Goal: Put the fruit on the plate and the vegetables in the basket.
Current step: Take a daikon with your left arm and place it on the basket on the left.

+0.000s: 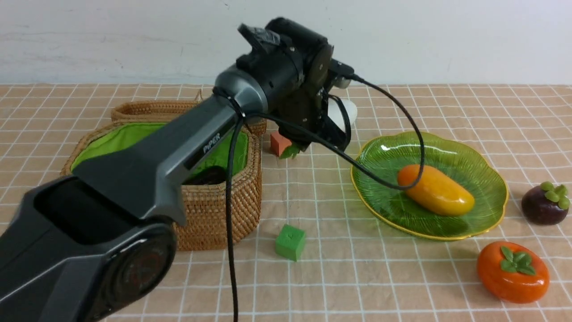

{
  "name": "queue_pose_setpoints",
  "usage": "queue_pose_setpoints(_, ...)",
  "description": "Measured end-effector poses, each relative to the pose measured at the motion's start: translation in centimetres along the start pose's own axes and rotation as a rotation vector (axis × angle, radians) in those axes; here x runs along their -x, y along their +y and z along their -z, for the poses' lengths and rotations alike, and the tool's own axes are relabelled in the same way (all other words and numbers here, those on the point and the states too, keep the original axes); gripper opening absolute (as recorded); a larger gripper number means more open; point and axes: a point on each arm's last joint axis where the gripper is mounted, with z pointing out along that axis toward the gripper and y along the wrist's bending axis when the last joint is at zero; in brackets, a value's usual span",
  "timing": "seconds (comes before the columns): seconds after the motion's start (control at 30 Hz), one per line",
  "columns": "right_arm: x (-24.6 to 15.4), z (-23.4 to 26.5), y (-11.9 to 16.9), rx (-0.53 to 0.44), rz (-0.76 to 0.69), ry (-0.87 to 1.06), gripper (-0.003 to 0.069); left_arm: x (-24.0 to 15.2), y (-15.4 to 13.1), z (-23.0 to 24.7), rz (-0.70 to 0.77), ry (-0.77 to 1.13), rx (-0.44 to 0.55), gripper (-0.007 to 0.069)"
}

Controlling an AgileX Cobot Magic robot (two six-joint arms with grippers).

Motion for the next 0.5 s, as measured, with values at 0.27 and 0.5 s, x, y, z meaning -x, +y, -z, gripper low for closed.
queue_pose_setpoints(0.27, 1.1, 0.1, -0.6, -0.068, 0.013, -0.114, 0.014, -0.3, 1.9, 11.0, -0.15, -0.095, 0.007, -0.0013)
queue_pose_setpoints(0.5, 1.1, 0.1, -0.6, -0.074, 0.022, -0.116, 0.014, -6.2, 4.9, 16.9, -0.416, 0.007, 0.135, -0.0013)
